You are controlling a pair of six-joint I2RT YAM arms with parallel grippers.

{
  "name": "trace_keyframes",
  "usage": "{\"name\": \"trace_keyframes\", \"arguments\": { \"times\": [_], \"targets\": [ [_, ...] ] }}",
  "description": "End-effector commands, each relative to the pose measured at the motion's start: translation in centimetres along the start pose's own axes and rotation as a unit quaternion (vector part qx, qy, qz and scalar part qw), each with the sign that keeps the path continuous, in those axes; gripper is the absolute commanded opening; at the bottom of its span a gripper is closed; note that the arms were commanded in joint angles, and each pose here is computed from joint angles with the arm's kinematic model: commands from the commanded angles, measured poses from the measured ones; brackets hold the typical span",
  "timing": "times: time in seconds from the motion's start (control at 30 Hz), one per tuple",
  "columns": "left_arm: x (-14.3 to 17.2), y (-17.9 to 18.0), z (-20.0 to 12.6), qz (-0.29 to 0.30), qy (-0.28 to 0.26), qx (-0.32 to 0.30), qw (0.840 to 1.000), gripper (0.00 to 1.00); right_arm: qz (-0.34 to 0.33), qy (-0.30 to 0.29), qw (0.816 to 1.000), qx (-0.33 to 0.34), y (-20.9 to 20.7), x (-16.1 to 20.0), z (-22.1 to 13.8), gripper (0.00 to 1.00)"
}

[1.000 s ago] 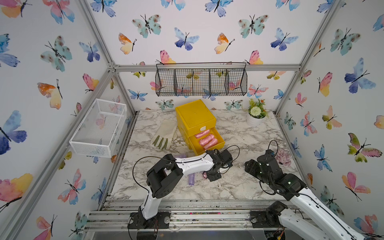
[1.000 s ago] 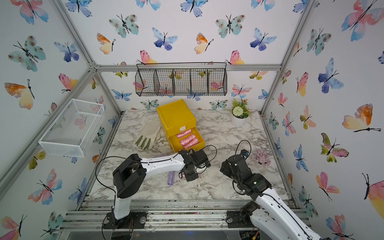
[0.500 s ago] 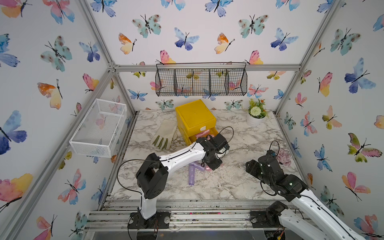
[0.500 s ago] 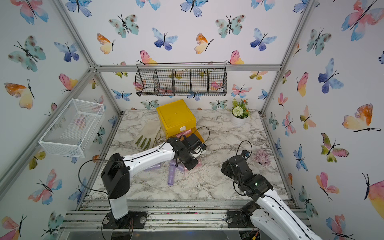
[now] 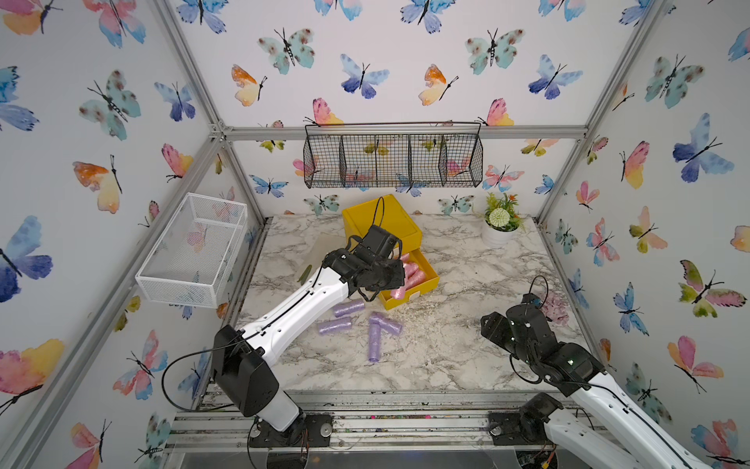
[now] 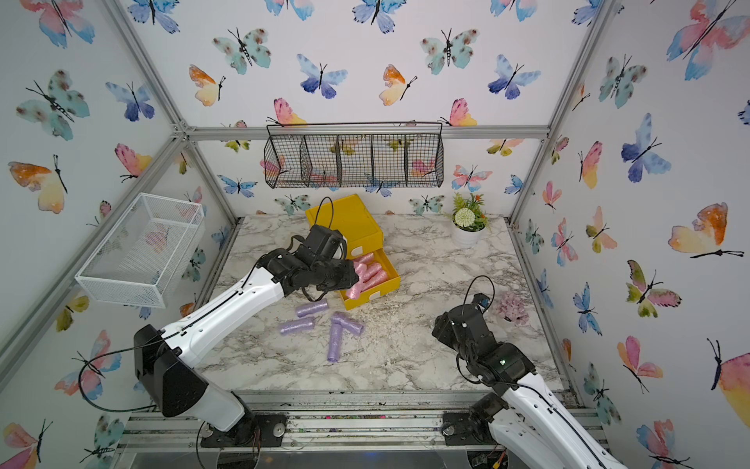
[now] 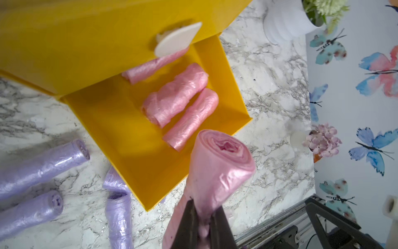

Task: Sort the rolls of trash bags by color and place them into the drawer
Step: Place the roll of trash bags in the drawer.

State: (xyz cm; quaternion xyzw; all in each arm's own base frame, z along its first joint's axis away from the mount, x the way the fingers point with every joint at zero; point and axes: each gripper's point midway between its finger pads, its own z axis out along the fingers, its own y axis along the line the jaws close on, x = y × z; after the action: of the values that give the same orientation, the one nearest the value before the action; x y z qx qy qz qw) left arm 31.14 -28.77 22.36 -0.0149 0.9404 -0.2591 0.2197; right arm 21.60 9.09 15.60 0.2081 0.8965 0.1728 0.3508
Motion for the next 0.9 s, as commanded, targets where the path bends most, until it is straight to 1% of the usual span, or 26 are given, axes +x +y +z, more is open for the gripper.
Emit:
{"name": "trace_keyframes", "arguments": {
  "times": [0.0, 0.23, 0.37, 0.6, 0.87],
  "targets": [
    [-1.8, -0.4, -0.6, -0.074, -0.05, 0.016, 0.996, 0.0, 0.003, -0.009, 1.0, 0.001, -0.1, -0.5, -0.5, 0.7],
    [-4.0, 1.8, -0.9, -0.109, -0.111, -0.015, 0.988, 0.0, 0.002, -0.009, 1.0, 0.001, -0.2, -0.4, -0.5, 0.7],
    [-5.0, 2.9, -1.3, -0.126, -0.133, -0.022, 0.983, 0.0, 0.002, -0.01, 1.0, 0.002, -0.2, -0.5, -0.6, 0.7],
    [-5.2, 3.7, -0.5, -0.134, -0.139, -0.032, 0.981, 0.0, 0.003, -0.008, 1.0, -0.001, -0.1, -0.4, -0.5, 0.7],
    [-4.6, 4.6, 1.1, -0.127, -0.127, -0.05, 0.982, 0.0, 0.005, -0.006, 1.0, 0.0, -0.3, -0.2, -0.4, 0.7]
  ]
}}
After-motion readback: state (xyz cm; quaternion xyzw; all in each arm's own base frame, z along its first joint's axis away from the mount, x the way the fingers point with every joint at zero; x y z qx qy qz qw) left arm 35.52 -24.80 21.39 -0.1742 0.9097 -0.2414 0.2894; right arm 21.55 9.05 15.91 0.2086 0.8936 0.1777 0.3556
